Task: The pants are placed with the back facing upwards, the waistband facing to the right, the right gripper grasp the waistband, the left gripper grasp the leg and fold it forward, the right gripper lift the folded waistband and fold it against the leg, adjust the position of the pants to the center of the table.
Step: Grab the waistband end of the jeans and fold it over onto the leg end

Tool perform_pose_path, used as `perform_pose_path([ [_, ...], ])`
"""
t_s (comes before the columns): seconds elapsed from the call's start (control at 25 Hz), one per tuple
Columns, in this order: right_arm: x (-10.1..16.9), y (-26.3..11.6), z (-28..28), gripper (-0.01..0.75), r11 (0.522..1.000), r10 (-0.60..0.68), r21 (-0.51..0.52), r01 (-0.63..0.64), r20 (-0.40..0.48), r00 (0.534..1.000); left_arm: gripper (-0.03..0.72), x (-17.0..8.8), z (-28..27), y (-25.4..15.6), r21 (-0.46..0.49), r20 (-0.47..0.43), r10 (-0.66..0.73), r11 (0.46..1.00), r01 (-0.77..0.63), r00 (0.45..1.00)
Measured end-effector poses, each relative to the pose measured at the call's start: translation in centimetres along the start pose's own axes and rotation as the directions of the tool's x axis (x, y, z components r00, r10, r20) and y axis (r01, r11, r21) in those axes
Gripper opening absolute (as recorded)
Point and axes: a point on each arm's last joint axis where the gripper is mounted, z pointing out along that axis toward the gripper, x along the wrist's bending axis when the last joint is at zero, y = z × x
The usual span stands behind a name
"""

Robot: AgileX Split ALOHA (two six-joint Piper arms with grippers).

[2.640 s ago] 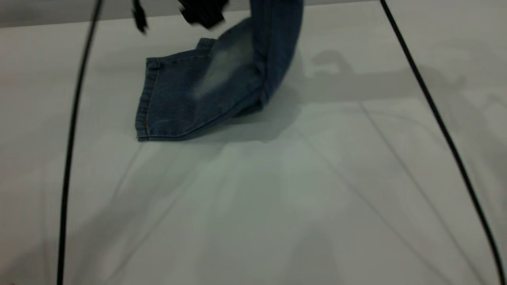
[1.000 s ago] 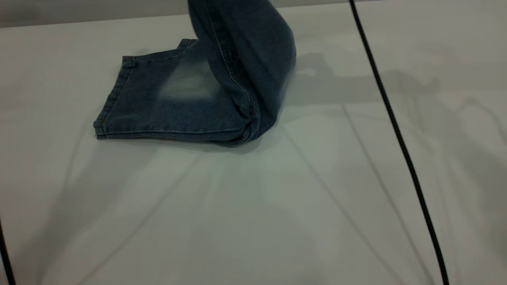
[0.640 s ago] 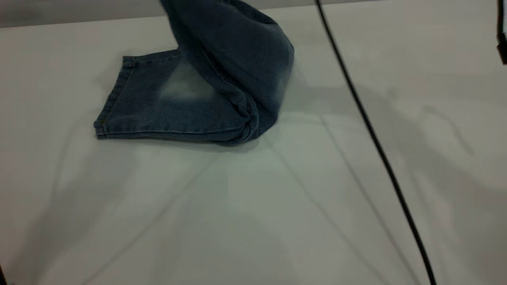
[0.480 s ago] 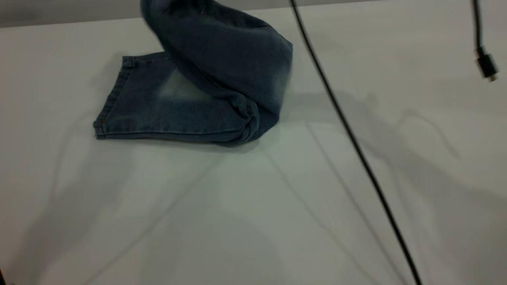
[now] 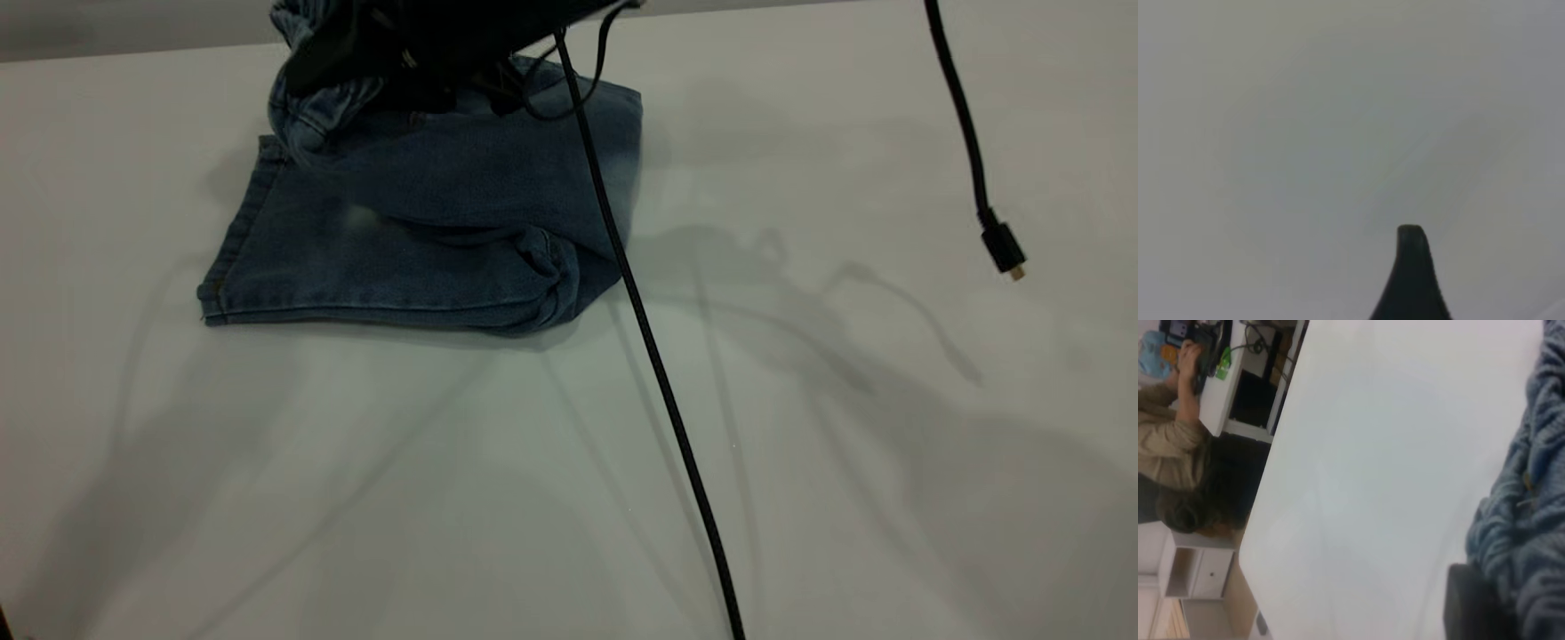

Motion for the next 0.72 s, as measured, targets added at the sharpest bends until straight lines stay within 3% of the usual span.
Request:
perform_pose_path([
  [0.28, 0.4, -0.2, -0.1, 0.526, 0.999, -0.031, 0.02, 0.032, -0.069, 0.997, 0.508, 0.0, 0.0, 0.0, -0.001, 0.001, 0.0, 1.0, 0.0, 1.0],
  [0.36, 0.4, 0.0, -0.5, 0.58, 0.999, -0.026, 0.033, 0.03, -0.099, 0.995, 0.508, 0.0, 0.0, 0.0, 0.0, 0.001, -0.002, 1.0, 0.002, 1.0],
  [0.48, -0.1, 0.6, -1.7, 0.594, 0.999, -0.017, 0.043, 0.023, -0.138, 0.99, 0.508, 0.0, 0.0, 0.0, 0.001, 0.004, -0.007, 1.0, 0.007, 1.0],
  [0.72, -2.1, 2.0, -5.8, 0.548, 0.992, 0.051, 0.121, -0.024, -0.229, 0.972, 0.508, -0.3, 0.0, 0.1, -0.007, 0.032, -0.043, 0.999, 0.043, 0.999],
])
